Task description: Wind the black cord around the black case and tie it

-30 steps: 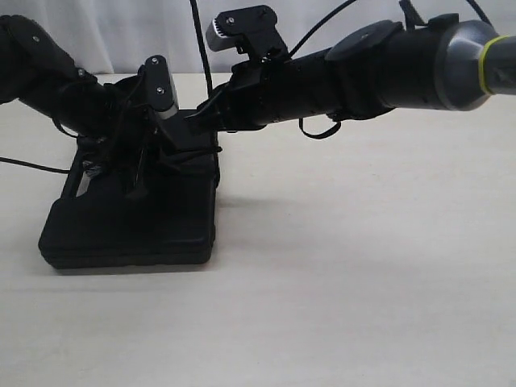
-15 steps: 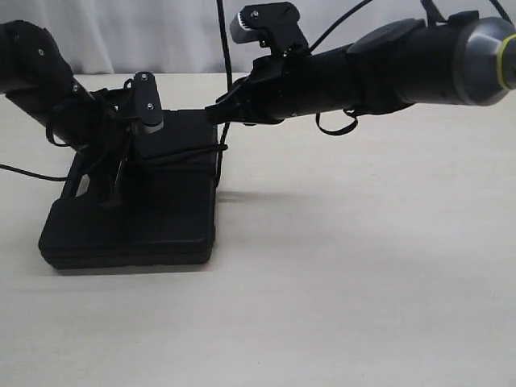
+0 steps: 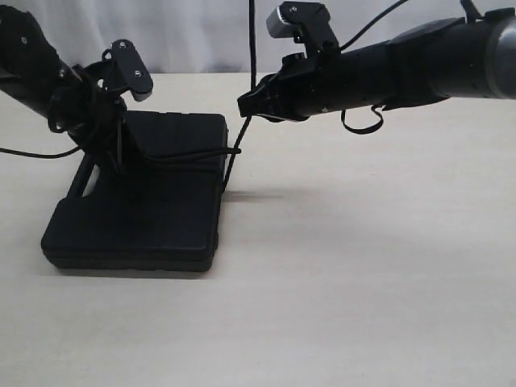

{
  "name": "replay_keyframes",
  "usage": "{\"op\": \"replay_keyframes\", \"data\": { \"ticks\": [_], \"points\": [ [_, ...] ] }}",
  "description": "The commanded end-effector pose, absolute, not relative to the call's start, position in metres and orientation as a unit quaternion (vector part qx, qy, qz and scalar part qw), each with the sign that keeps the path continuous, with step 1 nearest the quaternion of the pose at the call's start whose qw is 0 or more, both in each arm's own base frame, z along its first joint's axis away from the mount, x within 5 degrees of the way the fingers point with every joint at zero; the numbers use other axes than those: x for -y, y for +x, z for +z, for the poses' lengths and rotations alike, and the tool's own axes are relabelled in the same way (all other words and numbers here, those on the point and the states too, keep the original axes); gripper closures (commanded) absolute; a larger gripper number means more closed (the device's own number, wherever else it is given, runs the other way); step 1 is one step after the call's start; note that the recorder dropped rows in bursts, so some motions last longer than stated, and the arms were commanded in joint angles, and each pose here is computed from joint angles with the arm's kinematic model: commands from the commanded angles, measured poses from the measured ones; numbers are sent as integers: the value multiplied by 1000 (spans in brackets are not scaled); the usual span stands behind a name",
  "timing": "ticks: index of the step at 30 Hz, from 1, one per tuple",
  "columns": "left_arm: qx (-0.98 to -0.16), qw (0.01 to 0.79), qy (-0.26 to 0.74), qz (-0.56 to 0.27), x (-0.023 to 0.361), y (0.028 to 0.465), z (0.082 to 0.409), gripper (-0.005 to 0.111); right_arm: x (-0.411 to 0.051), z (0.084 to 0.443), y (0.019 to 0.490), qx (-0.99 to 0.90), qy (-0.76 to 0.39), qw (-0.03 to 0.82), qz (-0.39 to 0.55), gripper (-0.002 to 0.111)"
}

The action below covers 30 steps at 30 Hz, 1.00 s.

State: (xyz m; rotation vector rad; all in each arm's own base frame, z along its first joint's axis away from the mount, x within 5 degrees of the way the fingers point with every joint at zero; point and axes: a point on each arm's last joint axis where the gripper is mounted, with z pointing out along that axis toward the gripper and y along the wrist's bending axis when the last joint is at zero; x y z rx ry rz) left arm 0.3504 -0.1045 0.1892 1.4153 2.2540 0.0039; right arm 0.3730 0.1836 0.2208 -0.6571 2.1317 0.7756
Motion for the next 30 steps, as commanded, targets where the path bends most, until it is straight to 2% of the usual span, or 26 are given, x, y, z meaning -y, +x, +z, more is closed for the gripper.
{"op": "replay_keyframes", "data": {
  "ticks": [1, 3, 6, 10, 13, 15, 21, 24, 27, 30],
  "points": [
    [-807, 208, 551, -32, 110, 350, 169, 60, -181, 229, 373, -829, -255, 391, 308, 104],
    [-795, 209, 569, -22, 110, 353, 160, 61, -181, 229, 373, -829, -256, 390, 309, 104],
    [-793, 256, 553, 12, 110, 364, 163, 61, -181, 229, 373, -829, -256, 390, 309, 104],
    [-792, 257, 554, 14, 110, 364, 163, 62, -181, 229, 373, -828, -257, 390, 309, 104],
    [-792, 221, 568, -8, 110, 357, 159, 94, -181, 229, 373, -827, -260, 390, 309, 104],
    [-780, 192, 595, 3, 106, 353, 157, 107, -181, 229, 373, -826, -265, 393, 306, 104],
    [-813, 138, 558, 91, 86, 355, 155, 107, -180, 224, 376, -831, -257, 392, 300, 104],
    [-817, 132, 553, 98, 84, 355, 155, 107, -180, 220, 377, -834, -256, 390, 295, 104],
    [-817, 129, 553, 97, 84, 355, 155, 107, -174, 202, 386, -852, -244, 390, 251, 104],
    [-817, 122, 554, 98, 83, 354, 155, 107, -168, 167, 398, -879, -210, 376, 205, 104]
  ]
}}
